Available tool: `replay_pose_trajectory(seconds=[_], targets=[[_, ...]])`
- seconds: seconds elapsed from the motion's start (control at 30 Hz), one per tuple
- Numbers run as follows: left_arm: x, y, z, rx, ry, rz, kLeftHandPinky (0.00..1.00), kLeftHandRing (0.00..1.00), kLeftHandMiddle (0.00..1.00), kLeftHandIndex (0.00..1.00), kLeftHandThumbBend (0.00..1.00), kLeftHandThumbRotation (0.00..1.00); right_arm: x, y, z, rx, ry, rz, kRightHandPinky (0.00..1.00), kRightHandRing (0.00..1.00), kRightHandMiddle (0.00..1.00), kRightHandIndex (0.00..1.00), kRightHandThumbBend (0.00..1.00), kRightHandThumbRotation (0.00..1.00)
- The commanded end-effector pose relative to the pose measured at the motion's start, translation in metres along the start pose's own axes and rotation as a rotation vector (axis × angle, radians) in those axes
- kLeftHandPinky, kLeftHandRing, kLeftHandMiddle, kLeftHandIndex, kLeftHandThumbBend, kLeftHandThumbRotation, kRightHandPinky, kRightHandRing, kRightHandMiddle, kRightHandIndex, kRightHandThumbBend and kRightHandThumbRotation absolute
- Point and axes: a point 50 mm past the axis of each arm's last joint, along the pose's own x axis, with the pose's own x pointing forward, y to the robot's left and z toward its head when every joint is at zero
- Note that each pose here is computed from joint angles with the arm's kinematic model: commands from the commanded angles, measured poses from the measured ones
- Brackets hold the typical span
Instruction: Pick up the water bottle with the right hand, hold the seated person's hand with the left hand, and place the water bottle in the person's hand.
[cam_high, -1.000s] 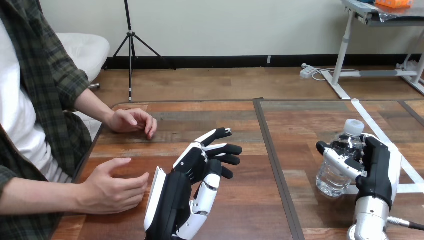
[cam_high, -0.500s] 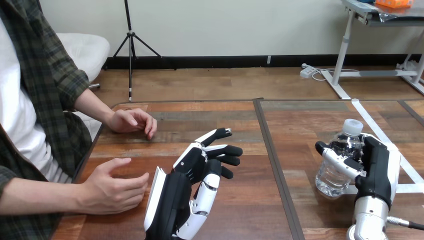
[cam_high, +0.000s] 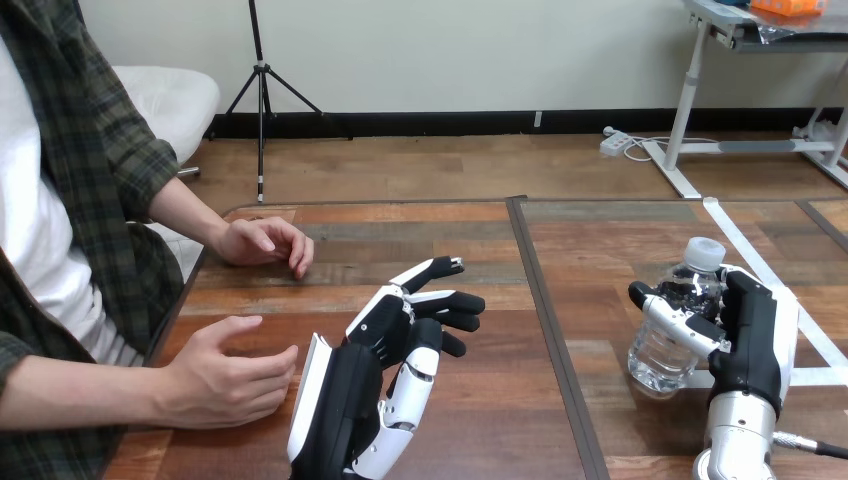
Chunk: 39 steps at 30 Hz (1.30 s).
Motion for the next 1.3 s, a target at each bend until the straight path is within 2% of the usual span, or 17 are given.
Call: replay_pose_trajectory(seconds=[0.0, 0.7, 1.27], targets=[[0.010, -0.003, 0.005, -0.020, -0.049, 0.018, 0.53, 0.63, 0.66, 0.77, 0.14, 0.76, 0.018, 0.007, 0.041, 0.060, -0.180, 0.000, 0.45, 0.46, 0.49, 0.51, 0.72, 0.00], [0.013, -0.002, 0.004, -0.016, -0.052, 0.016, 0.51, 0.63, 0.66, 0.76, 0.15, 0.76, 0.015, 0.010, 0.062, 0.122, -0.332, 0.021, 0.40, 0.42, 0.46, 0.49, 0.75, 0.00], [0.017, 0.002, 0.005, -0.005, -0.069, 0.020, 0.51, 0.63, 0.67, 0.78, 0.13, 0.75, 0.009, 0.015, 0.080, 0.193, -0.414, 0.063, 0.42, 0.43, 0.47, 0.48, 0.71, 0.00]])
